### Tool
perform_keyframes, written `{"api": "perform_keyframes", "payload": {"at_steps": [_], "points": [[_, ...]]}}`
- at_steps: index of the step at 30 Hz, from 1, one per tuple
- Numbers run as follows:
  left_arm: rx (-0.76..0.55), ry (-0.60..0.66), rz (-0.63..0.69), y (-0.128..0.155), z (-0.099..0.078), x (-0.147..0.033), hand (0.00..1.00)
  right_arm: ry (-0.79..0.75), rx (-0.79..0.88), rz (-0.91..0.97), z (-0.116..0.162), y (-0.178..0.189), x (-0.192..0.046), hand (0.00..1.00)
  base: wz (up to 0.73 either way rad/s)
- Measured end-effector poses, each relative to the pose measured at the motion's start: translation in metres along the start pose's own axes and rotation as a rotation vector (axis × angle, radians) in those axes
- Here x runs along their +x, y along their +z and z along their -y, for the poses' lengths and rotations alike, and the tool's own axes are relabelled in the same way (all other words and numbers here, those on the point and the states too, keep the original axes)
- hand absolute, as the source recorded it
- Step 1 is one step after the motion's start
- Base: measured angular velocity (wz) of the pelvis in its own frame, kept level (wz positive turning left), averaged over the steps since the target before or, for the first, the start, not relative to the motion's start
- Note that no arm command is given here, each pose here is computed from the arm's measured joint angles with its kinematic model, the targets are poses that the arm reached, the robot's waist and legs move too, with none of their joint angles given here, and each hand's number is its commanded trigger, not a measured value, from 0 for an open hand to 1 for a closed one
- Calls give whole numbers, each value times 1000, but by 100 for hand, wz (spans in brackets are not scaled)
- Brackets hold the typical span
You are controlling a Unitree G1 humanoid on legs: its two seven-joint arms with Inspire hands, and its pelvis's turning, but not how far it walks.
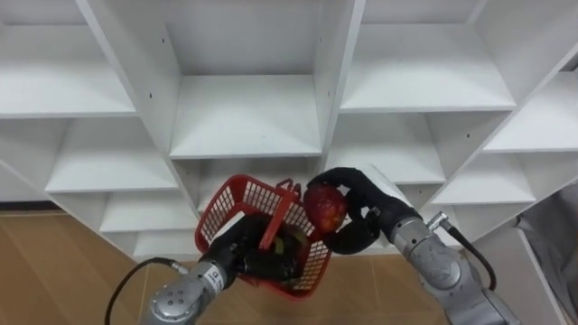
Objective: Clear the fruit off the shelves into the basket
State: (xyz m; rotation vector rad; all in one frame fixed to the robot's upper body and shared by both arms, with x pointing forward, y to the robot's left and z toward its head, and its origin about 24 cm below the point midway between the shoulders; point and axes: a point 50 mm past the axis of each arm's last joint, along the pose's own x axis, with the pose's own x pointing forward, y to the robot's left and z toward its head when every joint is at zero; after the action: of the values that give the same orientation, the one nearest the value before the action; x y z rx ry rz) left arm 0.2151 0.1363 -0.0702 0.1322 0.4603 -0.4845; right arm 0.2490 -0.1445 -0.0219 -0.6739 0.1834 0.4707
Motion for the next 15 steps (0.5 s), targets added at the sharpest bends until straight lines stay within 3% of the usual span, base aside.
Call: {"api": "perform_keyframes", "payload": {"at_steps": [10, 15], "points": [[0, -16, 3, 1, 1, 0, 100, 32, -4, 4, -5, 1, 0, 100, 0], [17, -22, 66, 15, 2, 1, 100, 39, -2, -18, -7, -4, 0, 100, 0]]}}
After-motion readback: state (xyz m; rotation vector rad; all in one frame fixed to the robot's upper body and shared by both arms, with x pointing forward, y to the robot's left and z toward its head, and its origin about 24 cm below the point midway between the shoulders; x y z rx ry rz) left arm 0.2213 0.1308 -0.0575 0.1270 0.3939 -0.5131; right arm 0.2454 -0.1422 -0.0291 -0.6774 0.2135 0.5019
